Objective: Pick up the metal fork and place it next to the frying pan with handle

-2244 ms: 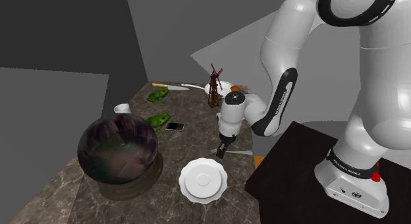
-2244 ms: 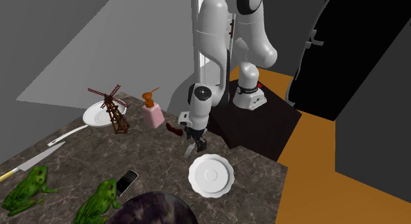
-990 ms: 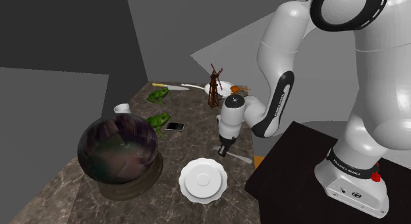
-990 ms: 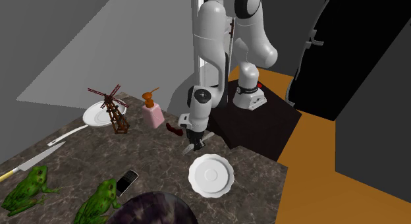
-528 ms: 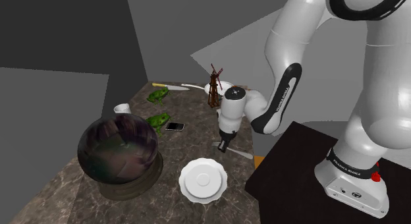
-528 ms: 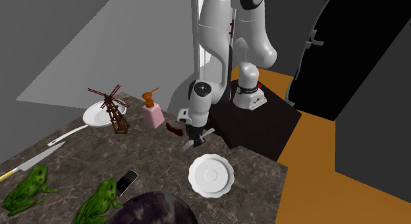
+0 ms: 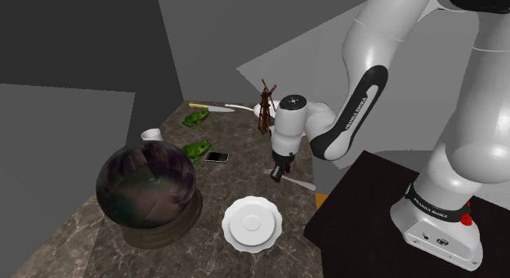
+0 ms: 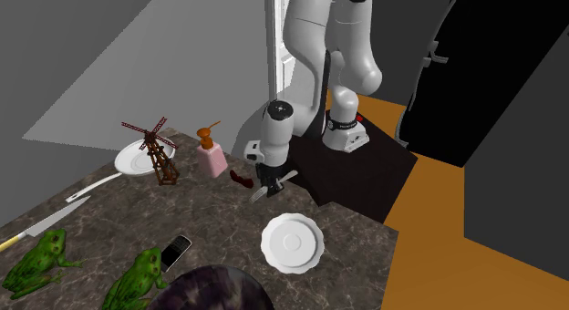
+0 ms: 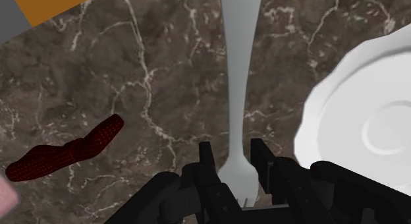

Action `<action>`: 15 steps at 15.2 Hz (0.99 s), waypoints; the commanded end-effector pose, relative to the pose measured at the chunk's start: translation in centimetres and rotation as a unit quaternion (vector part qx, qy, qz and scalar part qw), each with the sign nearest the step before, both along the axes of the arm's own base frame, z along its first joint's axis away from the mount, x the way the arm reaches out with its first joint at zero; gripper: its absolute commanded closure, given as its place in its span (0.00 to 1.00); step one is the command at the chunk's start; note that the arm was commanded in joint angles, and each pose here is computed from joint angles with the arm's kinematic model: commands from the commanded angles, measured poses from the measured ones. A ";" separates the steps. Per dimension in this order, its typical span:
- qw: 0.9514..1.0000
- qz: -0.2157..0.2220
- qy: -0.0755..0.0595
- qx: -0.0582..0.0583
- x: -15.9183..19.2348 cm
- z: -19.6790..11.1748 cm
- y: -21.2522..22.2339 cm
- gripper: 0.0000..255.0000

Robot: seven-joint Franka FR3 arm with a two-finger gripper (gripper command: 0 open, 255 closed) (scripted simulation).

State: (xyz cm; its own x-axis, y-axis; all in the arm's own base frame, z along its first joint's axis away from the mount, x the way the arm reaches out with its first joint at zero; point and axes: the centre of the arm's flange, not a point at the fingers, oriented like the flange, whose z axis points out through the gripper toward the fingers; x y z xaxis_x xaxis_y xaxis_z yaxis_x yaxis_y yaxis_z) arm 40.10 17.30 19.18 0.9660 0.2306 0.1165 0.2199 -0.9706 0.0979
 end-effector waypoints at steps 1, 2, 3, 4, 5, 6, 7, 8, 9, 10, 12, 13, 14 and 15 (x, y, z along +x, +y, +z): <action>1.000 0.000 0.000 0.000 0.0 1.1 -0.1 1.00; 1.000 0.000 0.000 0.000 0.0 1.6 -0.1 1.00; 1.000 0.000 0.000 0.000 0.0 2.1 -0.1 1.00; 1.000 0.000 0.000 0.000 0.0 2.7 -0.1 1.00; 1.000 0.000 0.000 0.000 0.0 3.2 -0.1 1.00; 1.000 0.000 0.000 0.000 0.0 3.7 -0.1 1.00; 1.000 0.000 0.000 0.000 0.0 4.2 -0.1 1.00; 1.000 0.000 0.000 0.000 0.0 4.8 -0.1 1.00; 1.000 0.000 0.000 0.000 0.0 5.3 -0.1 1.00; 1.000 0.000 0.000 0.000 0.0 5.8 -0.1 1.00; 1.000 0.000 0.000 0.000 1.1 6.1 -0.7 1.00; 1.000 0.000 0.000 0.000 2.2 6.1 -1.4 1.00; 1.000 0.000 0.000 0.000 3.3 6.1 -2.1 1.00; 1.000 0.000 0.000 0.000 4.5 6.1 -2.8 1.00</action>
